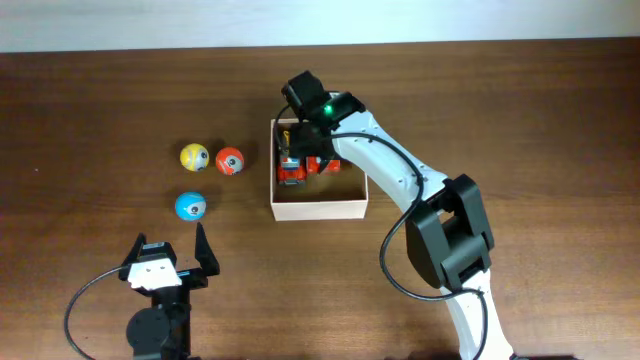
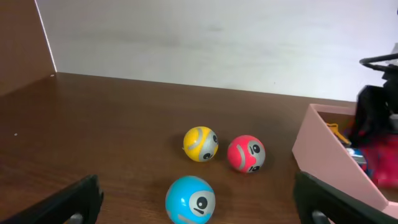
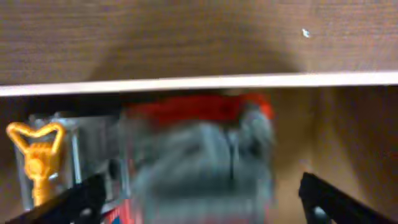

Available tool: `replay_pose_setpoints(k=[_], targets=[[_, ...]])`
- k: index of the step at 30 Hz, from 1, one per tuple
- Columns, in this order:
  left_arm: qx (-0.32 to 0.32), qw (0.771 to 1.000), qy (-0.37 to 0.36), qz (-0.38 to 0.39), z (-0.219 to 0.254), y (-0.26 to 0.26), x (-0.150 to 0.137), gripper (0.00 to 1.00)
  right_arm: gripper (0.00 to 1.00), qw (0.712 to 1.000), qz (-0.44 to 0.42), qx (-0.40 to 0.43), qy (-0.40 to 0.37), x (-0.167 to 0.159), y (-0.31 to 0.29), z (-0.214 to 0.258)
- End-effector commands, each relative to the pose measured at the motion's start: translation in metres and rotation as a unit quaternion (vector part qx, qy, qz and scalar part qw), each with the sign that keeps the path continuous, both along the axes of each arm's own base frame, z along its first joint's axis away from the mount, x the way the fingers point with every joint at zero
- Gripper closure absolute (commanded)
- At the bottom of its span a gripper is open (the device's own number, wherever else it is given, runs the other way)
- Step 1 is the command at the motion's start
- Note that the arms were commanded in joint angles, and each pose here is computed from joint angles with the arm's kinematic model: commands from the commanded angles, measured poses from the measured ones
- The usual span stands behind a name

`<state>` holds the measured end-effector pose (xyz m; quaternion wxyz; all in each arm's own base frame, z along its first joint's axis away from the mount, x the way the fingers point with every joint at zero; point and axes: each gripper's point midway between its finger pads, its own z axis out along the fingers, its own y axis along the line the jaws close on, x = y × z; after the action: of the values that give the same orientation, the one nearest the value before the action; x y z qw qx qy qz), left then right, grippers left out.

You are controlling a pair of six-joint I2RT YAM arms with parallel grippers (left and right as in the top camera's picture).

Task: Pack container
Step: 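Lower the red-grey truck beside the fire truck in the box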

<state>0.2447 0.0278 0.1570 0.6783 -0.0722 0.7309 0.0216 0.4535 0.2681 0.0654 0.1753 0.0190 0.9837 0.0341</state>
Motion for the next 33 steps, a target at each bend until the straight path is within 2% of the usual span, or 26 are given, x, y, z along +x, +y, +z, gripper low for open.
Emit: replay_pose_setpoints(k=[1, 6, 21, 25, 33], targets=[[0.006, 1.0, 0.0, -0.006, 0.0, -0.002, 0.0, 0.01, 0.03, 1.0, -0.004, 0.0, -0.002, 0.001, 0.001, -0.002], [0.006, 1.0, 0.0, -0.006, 0.0, -0.002, 0.0, 0.01, 0.0, 1.0, -0.004, 0.002, -0.004, 0.002, 0.001, -0.001], [0.006, 1.0, 0.0, -0.006, 0.0, -0.002, 0.0, 0.01, 0.02, 1.0, 0.02, 0.001, -0.008, 0.004, 0.004, 0.002], [0.006, 1.0, 0.0, -0.006, 0.0, -0.002, 0.0, 0.01, 0.02, 0.998, 0.055, 0.027, -0.005, 0.003, 0.017, 0.003], [0.006, 1.0, 0.0, -0.006, 0.0, -0.002, 0.0, 0.01, 0.04, 0.995, 0.069, 0.066, -0.005, 0.005, 0.031, 0.007]])
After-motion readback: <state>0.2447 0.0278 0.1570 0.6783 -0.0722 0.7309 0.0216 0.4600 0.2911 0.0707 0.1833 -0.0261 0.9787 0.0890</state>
